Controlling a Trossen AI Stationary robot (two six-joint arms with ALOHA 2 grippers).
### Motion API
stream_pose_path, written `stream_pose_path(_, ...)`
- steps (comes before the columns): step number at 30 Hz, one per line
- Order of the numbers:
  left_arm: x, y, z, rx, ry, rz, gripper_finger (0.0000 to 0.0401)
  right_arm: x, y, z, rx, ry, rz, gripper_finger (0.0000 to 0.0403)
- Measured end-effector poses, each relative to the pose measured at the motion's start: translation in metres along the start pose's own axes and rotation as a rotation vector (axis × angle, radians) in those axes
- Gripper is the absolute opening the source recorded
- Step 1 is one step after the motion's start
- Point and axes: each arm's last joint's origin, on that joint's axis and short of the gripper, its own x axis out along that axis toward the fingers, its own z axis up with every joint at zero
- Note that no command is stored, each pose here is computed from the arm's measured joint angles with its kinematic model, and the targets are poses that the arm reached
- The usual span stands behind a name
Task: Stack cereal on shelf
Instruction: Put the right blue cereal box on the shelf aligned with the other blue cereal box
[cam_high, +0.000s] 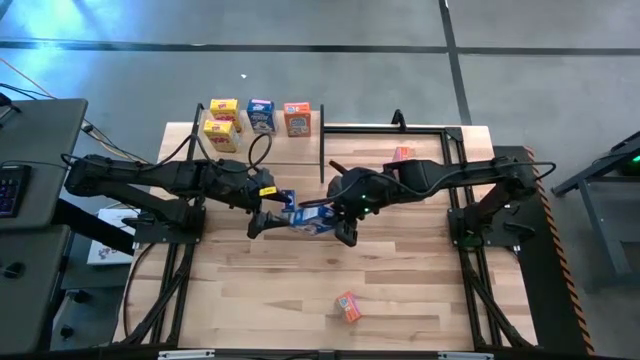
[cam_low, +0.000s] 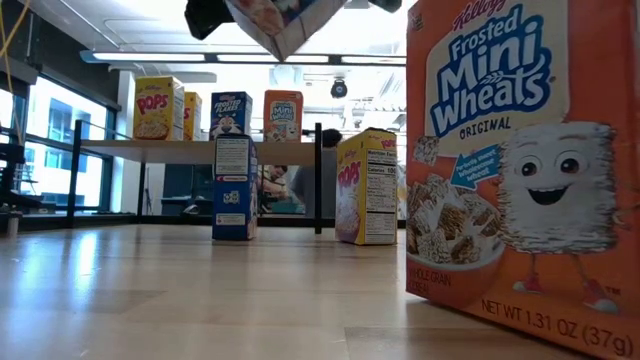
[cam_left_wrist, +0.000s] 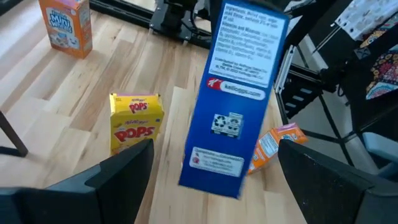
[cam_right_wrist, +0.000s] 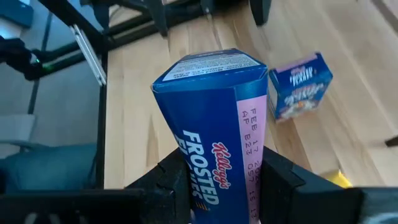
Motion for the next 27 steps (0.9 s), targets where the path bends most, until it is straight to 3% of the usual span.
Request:
stream_pose_path(16,0.005,0.000,0.001,0.035,-0.009,0.000,0.0335,-0.001,0.004,0.014,-0.040,-0.165,-0.002,0.0122)
stream_pose_path(27,0.008,0.000,0.001,0.036,-0.005,0.001,0.0335,-0.001,0.001,0.014,-0.035,-0.154,-0.015,0.0122)
